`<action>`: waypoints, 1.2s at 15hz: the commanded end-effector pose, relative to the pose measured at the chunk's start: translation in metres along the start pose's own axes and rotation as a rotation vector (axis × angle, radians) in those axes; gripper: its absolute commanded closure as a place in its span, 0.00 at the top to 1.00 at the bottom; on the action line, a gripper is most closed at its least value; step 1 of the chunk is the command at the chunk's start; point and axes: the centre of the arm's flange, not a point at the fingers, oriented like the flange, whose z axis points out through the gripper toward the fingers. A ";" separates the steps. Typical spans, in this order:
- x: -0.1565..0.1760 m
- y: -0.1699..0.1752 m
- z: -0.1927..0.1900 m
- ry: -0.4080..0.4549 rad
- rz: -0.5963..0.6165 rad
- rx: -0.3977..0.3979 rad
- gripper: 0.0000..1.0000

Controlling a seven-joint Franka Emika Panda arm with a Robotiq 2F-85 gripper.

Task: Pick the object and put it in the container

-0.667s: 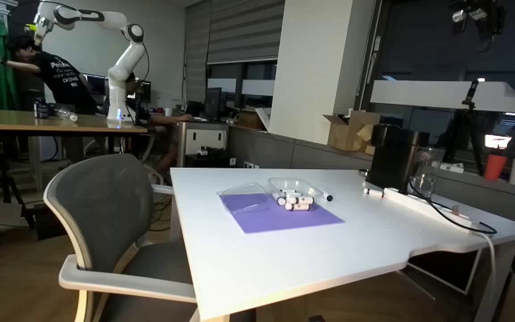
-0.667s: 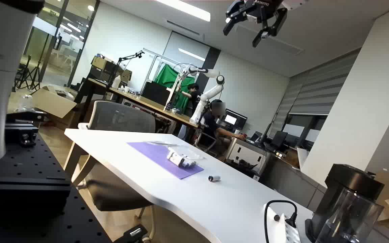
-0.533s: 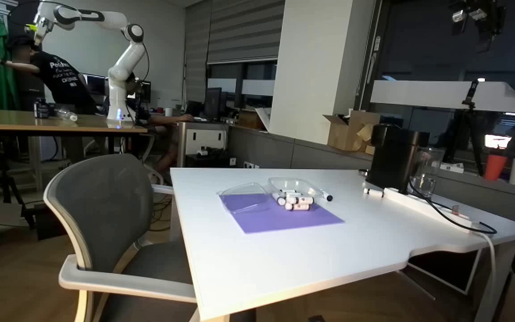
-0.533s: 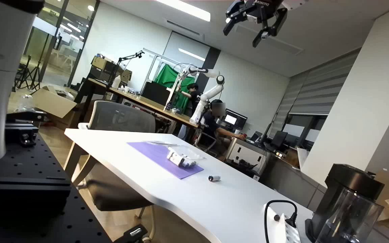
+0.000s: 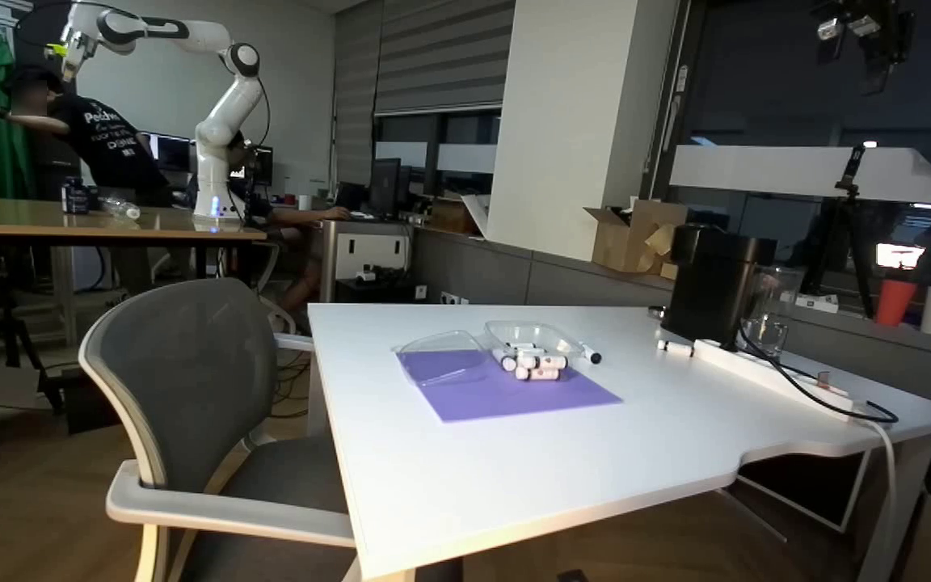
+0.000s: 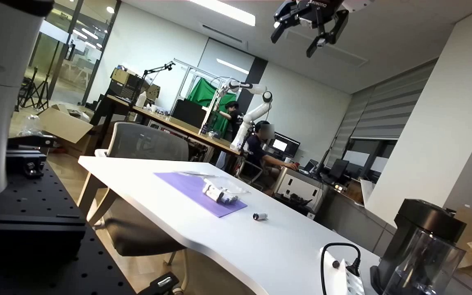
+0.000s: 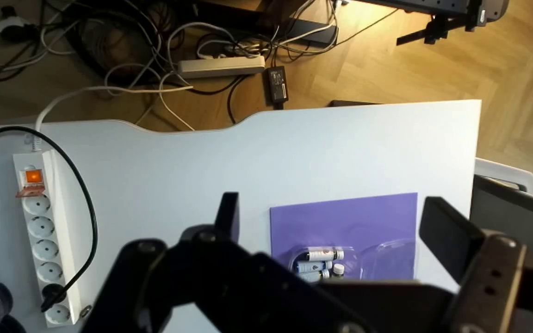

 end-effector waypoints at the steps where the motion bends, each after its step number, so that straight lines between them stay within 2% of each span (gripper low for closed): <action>1: 0.019 0.014 0.000 0.029 -0.016 -0.046 1.00; 5: 0.078 0.060 0.022 0.115 -0.047 -0.126 1.00; 11: 0.173 0.126 0.100 0.201 0.014 -0.189 1.00; 15: 0.236 0.152 0.153 0.172 0.044 -0.217 1.00; 16: 0.246 0.154 0.164 0.119 0.084 -0.211 1.00; 17: 0.206 0.139 0.167 0.162 0.025 -0.203 1.00; 18: 0.216 0.142 0.179 0.141 0.041 -0.205 1.00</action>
